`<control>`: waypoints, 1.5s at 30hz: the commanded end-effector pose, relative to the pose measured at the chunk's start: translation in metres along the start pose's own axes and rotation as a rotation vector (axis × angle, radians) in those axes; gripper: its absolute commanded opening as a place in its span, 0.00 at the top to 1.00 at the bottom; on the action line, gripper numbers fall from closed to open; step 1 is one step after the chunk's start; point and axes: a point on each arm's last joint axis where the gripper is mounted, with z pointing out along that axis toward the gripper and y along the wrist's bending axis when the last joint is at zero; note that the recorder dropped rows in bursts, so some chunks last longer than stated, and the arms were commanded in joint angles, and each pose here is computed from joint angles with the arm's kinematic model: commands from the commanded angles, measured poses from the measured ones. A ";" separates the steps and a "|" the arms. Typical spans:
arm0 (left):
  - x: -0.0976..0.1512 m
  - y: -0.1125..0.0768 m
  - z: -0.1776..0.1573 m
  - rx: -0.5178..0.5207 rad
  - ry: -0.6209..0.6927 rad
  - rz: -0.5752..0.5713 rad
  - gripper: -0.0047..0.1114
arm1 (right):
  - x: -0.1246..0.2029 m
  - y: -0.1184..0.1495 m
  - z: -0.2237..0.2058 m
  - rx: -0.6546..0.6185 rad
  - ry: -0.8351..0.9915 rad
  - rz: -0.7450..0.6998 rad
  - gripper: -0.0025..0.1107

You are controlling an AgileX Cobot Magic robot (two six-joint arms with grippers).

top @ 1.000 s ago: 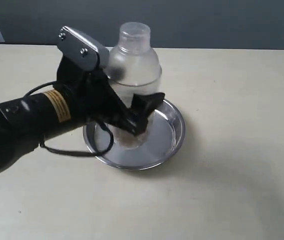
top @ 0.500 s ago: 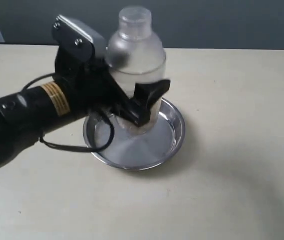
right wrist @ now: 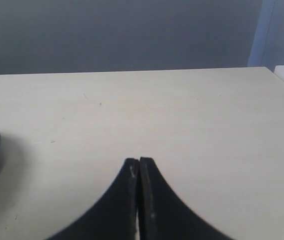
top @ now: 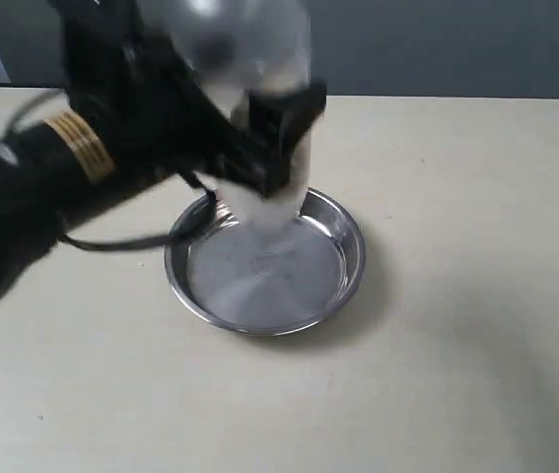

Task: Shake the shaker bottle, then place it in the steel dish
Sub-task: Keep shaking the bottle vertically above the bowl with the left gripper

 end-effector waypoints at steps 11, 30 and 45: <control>-0.065 -0.014 -0.022 0.086 -0.210 0.112 0.96 | -0.001 0.000 0.000 0.005 -0.016 -0.003 0.98; 0.016 -0.003 0.011 0.007 0.077 0.005 0.96 | -0.001 0.000 0.000 0.005 -0.014 -0.003 0.98; -0.028 -0.004 0.005 0.039 -0.158 0.032 0.96 | -0.001 0.000 0.000 0.005 -0.016 -0.003 0.98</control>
